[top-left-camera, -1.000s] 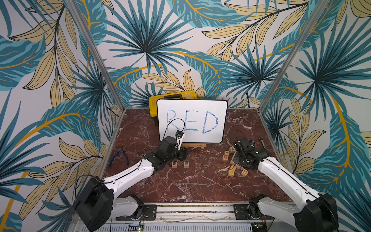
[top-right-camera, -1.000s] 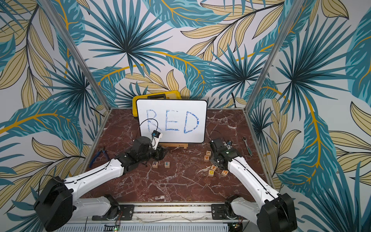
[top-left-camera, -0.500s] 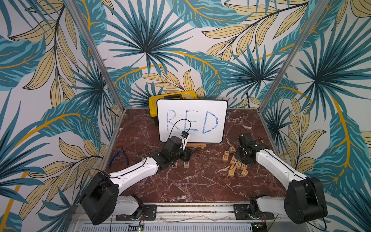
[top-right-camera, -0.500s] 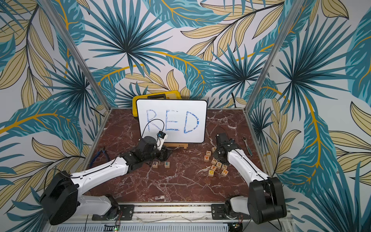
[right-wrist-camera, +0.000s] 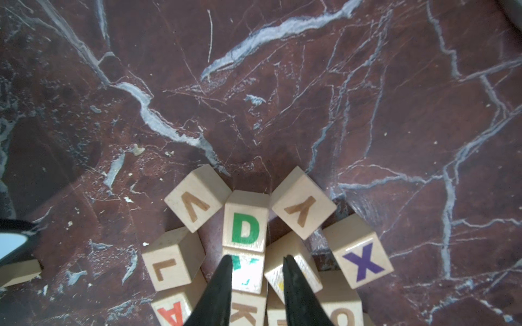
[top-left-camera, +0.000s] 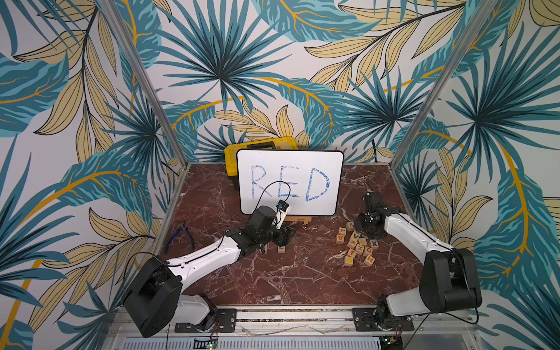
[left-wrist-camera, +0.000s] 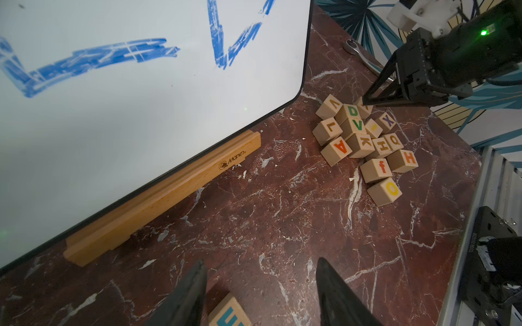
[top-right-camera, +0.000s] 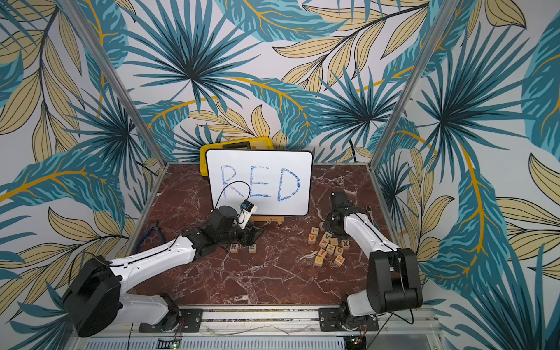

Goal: Assemble the uppercase word "red" with letter blocks
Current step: Pick up the letter block from the center of the board.

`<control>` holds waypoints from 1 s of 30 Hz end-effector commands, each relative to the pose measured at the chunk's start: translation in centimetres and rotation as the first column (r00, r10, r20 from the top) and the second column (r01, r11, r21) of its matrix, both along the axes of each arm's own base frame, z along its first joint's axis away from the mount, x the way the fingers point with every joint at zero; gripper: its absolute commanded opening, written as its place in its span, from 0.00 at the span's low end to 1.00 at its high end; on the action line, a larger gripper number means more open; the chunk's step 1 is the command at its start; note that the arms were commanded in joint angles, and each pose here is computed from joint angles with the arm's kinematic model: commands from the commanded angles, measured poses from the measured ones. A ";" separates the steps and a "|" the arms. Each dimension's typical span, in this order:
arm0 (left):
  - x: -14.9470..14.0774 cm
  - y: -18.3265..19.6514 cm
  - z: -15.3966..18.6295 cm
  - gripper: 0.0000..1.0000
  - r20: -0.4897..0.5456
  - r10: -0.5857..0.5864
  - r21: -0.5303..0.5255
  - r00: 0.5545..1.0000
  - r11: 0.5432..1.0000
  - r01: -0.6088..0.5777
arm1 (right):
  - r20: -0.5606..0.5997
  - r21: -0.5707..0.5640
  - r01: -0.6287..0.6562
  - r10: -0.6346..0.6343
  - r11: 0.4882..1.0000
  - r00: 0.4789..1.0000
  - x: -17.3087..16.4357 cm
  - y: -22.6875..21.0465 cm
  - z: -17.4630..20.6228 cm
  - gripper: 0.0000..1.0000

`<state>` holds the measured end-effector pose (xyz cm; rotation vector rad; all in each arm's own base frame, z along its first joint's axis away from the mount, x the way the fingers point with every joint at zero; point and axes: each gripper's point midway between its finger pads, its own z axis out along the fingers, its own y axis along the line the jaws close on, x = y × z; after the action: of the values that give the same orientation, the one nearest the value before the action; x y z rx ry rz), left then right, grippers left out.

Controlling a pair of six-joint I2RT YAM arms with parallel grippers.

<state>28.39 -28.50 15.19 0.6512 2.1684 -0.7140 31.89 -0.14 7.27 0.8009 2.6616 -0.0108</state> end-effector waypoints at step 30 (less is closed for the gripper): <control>0.5 0.0 1.2 0.62 -0.012 -0.043 -0.058 0.999 0.997 0.042 | -0.105 0.011 -0.114 0.115 0.993 0.988 0.9 0.6 -3.2 0.39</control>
<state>28.50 -28.24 14.74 0.6673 2.1875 -0.7854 32.35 0.70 4.39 0.6864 2.7956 -0.0002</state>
